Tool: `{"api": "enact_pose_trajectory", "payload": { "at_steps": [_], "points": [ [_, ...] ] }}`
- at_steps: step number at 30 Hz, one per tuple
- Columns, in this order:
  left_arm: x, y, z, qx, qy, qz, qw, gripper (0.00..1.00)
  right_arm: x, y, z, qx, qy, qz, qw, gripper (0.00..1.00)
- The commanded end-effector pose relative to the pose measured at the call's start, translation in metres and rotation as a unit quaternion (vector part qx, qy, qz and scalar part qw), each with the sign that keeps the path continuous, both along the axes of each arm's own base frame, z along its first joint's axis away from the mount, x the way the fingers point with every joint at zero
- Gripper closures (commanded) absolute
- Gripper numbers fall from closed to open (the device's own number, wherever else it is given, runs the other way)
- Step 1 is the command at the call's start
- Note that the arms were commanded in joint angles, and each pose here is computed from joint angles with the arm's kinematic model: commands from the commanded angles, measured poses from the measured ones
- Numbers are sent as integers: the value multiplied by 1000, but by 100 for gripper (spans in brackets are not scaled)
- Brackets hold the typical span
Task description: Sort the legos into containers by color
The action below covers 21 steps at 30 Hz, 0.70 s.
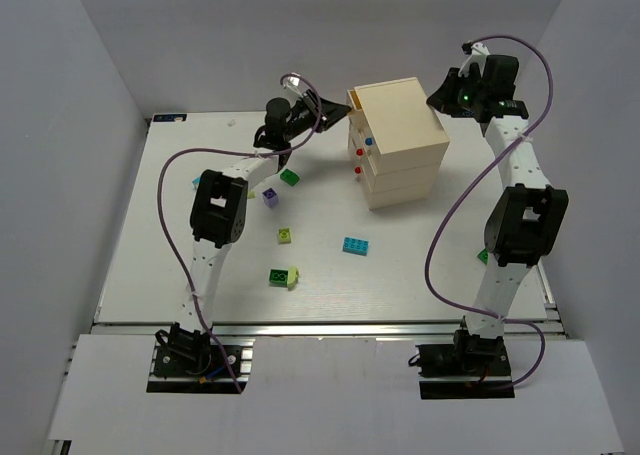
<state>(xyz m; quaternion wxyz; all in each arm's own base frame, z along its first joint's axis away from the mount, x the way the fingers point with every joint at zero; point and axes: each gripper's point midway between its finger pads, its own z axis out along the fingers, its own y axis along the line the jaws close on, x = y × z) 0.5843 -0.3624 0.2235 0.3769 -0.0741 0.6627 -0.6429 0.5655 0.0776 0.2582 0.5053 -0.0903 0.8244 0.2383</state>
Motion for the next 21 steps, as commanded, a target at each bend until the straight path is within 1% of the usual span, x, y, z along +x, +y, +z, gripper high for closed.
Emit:
{"api": "enact_pose_trajectory", "payload": {
  "at_steps": [1, 11, 15, 21],
  "points": [
    [-15, 18, 31, 9, -17, -19, 1000, 100, -26, -5, -106, -39, 159, -16, 986, 89],
    [-19, 31, 28, 13, -12, -22, 1000, 100, -25, -11, -113, -50, 163, -28, 985, 91],
    [-18, 45, 32, 13, -13, -10, 1000, 100, -25, -11, -113, -52, 163, -29, 985, 91],
    [-21, 52, 30, 15, -10, -7, 1000, 100, -25, -12, -114, -52, 164, -30, 985, 91]
  ]
}}
